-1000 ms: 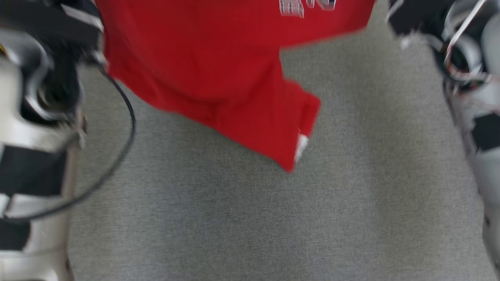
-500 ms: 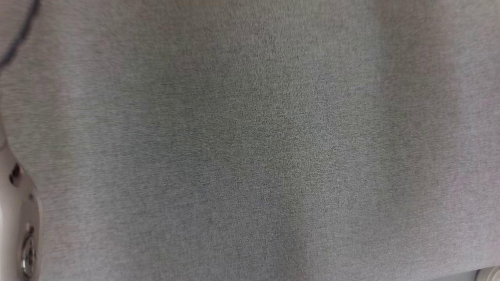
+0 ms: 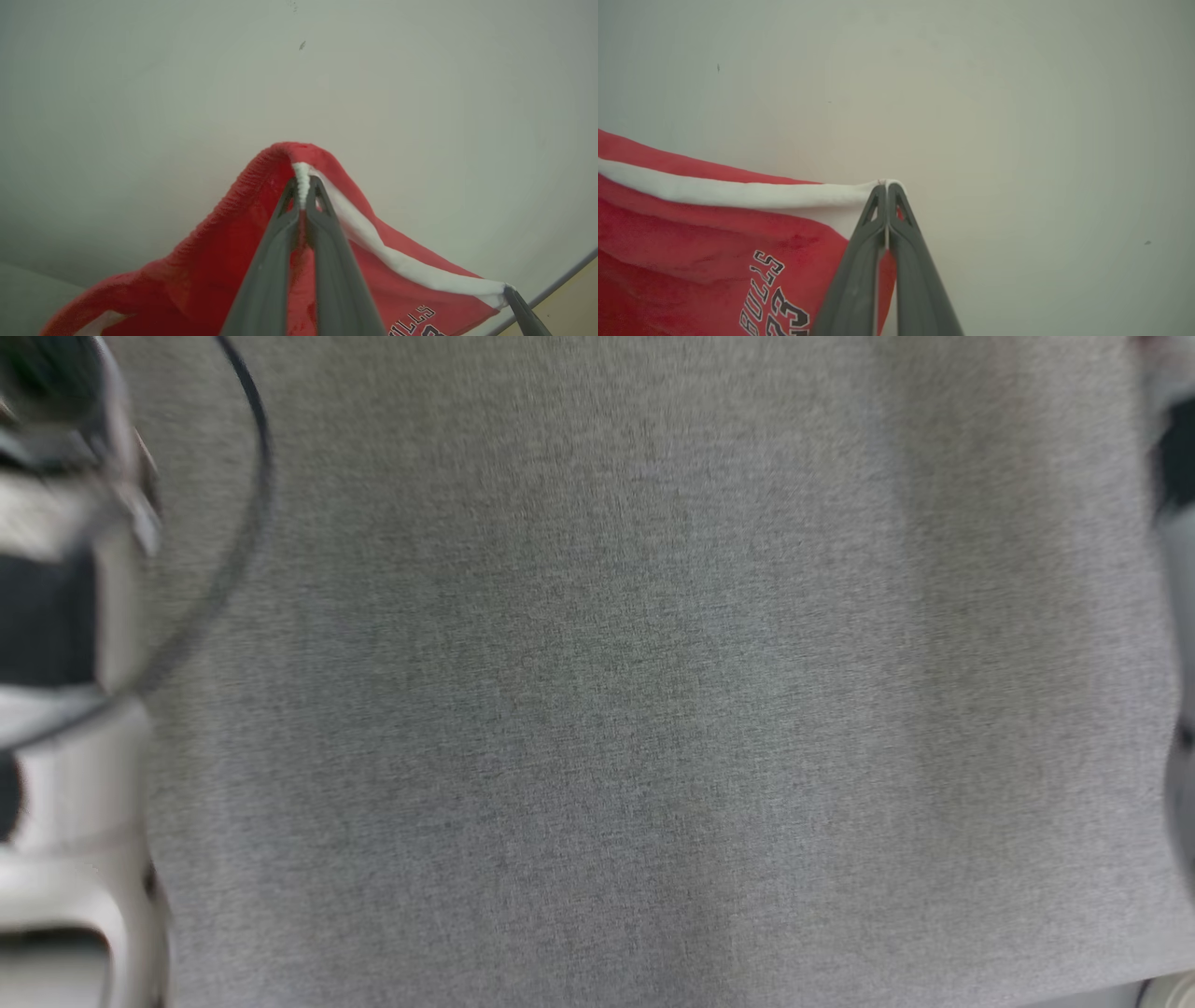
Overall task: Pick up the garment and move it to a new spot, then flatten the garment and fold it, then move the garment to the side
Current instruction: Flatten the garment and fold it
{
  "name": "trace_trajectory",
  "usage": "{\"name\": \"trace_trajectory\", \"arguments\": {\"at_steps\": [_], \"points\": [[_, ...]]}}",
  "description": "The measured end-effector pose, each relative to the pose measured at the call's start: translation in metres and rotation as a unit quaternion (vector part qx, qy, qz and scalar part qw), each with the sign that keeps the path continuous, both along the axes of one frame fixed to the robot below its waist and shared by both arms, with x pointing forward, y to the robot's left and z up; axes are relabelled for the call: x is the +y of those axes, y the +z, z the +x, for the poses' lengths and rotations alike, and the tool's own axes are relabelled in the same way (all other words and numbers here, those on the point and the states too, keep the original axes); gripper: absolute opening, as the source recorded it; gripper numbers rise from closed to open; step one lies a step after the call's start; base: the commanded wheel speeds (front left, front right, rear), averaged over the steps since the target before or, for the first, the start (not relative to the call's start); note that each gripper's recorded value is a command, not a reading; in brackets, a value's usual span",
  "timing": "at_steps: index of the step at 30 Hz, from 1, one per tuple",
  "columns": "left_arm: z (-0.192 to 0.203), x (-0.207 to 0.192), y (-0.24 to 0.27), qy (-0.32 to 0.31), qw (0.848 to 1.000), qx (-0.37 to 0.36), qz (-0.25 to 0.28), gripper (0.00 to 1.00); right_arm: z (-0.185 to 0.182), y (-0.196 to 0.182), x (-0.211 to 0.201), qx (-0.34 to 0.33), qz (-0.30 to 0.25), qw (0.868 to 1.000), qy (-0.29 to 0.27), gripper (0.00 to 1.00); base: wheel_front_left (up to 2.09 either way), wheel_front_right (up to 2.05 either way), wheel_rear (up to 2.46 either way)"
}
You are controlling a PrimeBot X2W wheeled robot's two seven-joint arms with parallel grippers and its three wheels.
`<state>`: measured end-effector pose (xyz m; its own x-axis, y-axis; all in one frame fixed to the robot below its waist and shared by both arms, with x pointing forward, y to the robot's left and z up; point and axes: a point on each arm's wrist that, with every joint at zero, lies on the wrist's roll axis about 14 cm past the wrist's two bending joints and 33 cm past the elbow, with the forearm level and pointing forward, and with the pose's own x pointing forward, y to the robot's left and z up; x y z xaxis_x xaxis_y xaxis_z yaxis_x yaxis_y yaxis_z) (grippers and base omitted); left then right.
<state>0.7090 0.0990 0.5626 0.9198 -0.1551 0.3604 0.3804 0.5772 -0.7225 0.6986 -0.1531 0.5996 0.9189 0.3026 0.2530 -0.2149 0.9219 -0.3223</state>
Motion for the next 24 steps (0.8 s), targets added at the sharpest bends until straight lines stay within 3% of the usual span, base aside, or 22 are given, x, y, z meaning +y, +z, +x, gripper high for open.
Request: {"name": "trace_trajectory", "arguments": {"at_steps": [6,12,14,16,18,22,24], "points": [[-0.047,-0.012,-0.042,-0.041,0.996,0.073,0.031,0.0,-0.044,-0.043,-0.004,0.103,0.007,0.995,0.003,0.0,0.0,0.0,0.0],[-0.116,-0.027,-0.065,-0.096,0.985,0.139,0.026,0.0,-0.11,-0.078,-0.039,0.232,0.032,0.971,-0.047,0.0,0.0,0.0,0.0],[-0.139,-0.026,-0.068,-0.103,0.983,0.15,0.035,0.0,-0.137,-0.089,-0.042,0.279,0.045,0.958,-0.054,0.0,0.0,0.0,0.0],[-0.173,-0.031,-0.074,-0.117,0.978,0.166,0.057,0.0,-0.187,-0.113,-0.04,0.353,0.065,0.931,-0.058,0.0,0.0,0.0,0.0],[-0.194,-0.033,-0.079,-0.123,0.974,0.172,0.086,0.0,-0.218,-0.123,-0.041,0.391,0.071,0.915,-0.063,0.0,0.0,0.0,0.0],[-0.227,-0.027,-0.088,-0.114,0.966,0.185,0.143,0.0,-0.277,-0.138,-0.034,0.455,0.073,0.885,-0.064,0.0,0.0,0.0,0.0],[-0.235,-0.024,-0.09,-0.108,0.965,0.189,0.148,0.0,-0.291,-0.141,-0.032,0.468,0.073,0.878,-0.063,0.0,0.0,0.0,0.0]]}}
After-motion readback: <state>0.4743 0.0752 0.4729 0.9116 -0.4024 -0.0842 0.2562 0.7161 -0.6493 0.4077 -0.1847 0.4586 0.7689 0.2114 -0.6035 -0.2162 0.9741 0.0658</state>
